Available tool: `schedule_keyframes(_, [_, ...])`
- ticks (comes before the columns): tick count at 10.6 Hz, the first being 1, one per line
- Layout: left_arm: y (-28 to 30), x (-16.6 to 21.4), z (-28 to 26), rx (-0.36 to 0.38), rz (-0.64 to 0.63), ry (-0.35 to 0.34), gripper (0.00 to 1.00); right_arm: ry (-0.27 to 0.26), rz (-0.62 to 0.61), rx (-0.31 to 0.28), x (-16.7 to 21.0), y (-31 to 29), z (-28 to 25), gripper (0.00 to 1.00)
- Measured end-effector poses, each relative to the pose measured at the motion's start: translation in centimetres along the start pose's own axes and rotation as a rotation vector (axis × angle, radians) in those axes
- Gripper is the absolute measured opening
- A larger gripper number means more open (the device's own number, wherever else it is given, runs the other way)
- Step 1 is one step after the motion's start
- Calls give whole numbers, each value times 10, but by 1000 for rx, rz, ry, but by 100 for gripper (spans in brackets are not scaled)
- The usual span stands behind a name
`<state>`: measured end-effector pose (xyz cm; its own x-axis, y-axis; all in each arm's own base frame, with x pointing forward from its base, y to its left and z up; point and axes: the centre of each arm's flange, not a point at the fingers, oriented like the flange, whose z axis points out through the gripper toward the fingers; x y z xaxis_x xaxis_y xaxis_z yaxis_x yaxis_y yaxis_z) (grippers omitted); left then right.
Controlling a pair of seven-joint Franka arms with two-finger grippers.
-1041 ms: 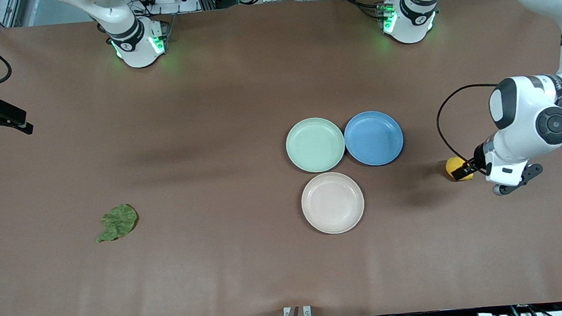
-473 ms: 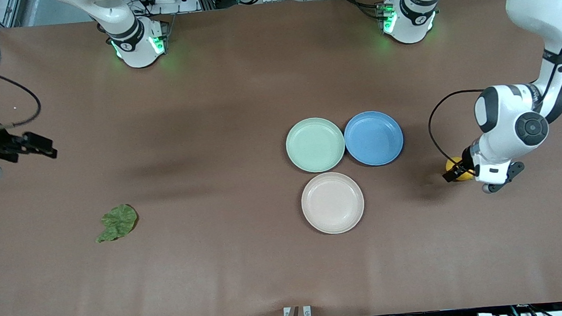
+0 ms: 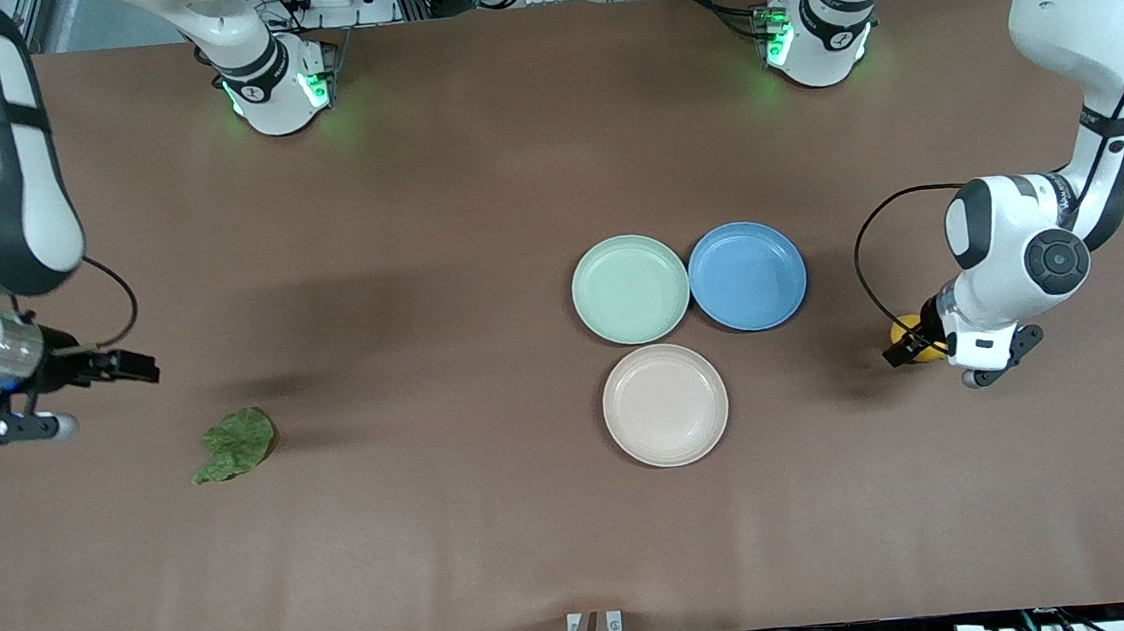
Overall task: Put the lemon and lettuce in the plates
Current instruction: 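Grasp the lemon with the left gripper while the right gripper reaches the lettuce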
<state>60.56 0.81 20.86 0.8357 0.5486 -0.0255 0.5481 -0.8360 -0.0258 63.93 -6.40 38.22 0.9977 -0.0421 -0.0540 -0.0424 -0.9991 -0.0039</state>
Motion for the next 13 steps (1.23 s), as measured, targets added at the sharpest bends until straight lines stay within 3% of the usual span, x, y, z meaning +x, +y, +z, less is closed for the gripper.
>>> schedule_keyframes(3, [-6, 2, 4, 4, -10, -7, 100, 51, 31, 26, 25, 0, 66, 100])
schedule_keyframes(8, [-9, -2, 10, 12, -11, -19, 100, 174, 37, -10, 52, 5, 152, 97])
schedule_keyframes(13, [-30, 6, 16, 54, -10, -6, 100, 174, 60, 7, 61, 3, 193, 84])
